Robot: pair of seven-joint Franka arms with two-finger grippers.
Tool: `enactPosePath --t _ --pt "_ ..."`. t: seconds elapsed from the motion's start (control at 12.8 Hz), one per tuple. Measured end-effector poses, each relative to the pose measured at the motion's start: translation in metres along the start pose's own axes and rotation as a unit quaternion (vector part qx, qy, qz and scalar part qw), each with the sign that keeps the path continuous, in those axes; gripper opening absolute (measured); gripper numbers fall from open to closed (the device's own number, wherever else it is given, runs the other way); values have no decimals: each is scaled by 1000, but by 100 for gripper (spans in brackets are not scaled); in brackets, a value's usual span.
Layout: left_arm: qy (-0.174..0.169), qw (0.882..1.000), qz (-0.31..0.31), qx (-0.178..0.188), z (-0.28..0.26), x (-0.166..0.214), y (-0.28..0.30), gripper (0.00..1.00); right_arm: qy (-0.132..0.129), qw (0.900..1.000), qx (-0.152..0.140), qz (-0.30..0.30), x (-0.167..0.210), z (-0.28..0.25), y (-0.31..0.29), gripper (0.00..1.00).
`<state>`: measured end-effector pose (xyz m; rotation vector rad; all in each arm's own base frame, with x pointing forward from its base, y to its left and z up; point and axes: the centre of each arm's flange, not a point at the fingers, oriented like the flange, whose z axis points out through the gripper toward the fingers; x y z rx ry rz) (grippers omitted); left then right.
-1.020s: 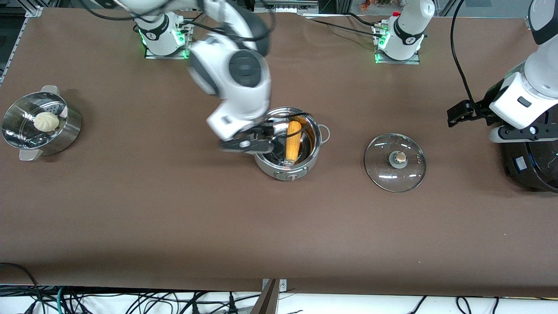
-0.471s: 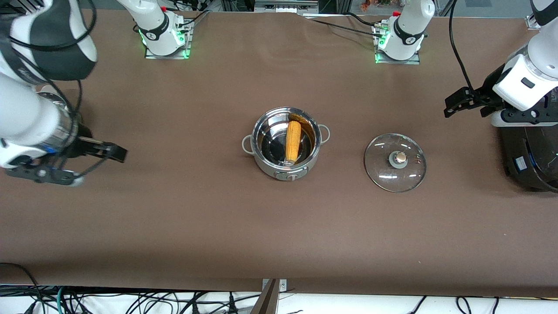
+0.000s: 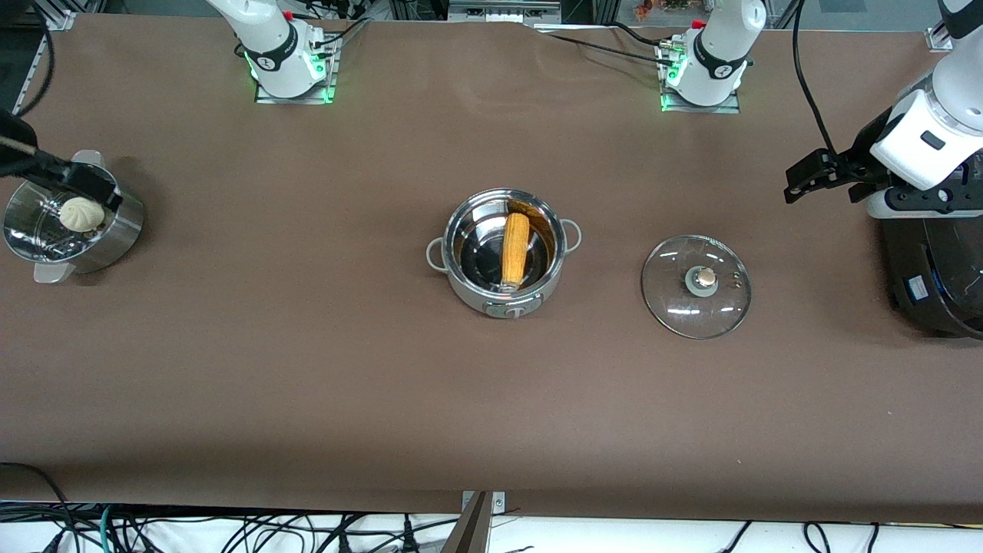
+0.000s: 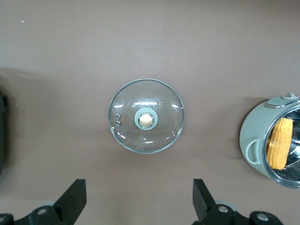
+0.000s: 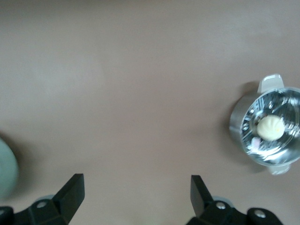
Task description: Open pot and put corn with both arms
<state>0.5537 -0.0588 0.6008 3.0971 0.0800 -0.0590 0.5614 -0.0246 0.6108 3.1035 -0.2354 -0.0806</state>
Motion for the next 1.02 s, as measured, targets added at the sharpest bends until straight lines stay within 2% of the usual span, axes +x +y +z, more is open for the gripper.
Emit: enactPosePath --t 0.08,0.24,0.39,0.63,1.02 --pt "2 1000 2 1 -2 -1 2 100 -4 999 1 -34 -1 8 13 100" --pt "5 1000 -4 2 -4 0 -5 100 -8 998 2 -57 0 16 26 100" --pt "5 1000 -5 7 -4 1 -10 100 -9 998 3 -61 0 17 26 100" --pt "8 999 10 33 -4 -1 1 100 -11 998 3 -68 -2 17 18 100" --pt "-2 999 12 37 -2 -4 3 100 -18 997 2 -71 -2 18 14 100"
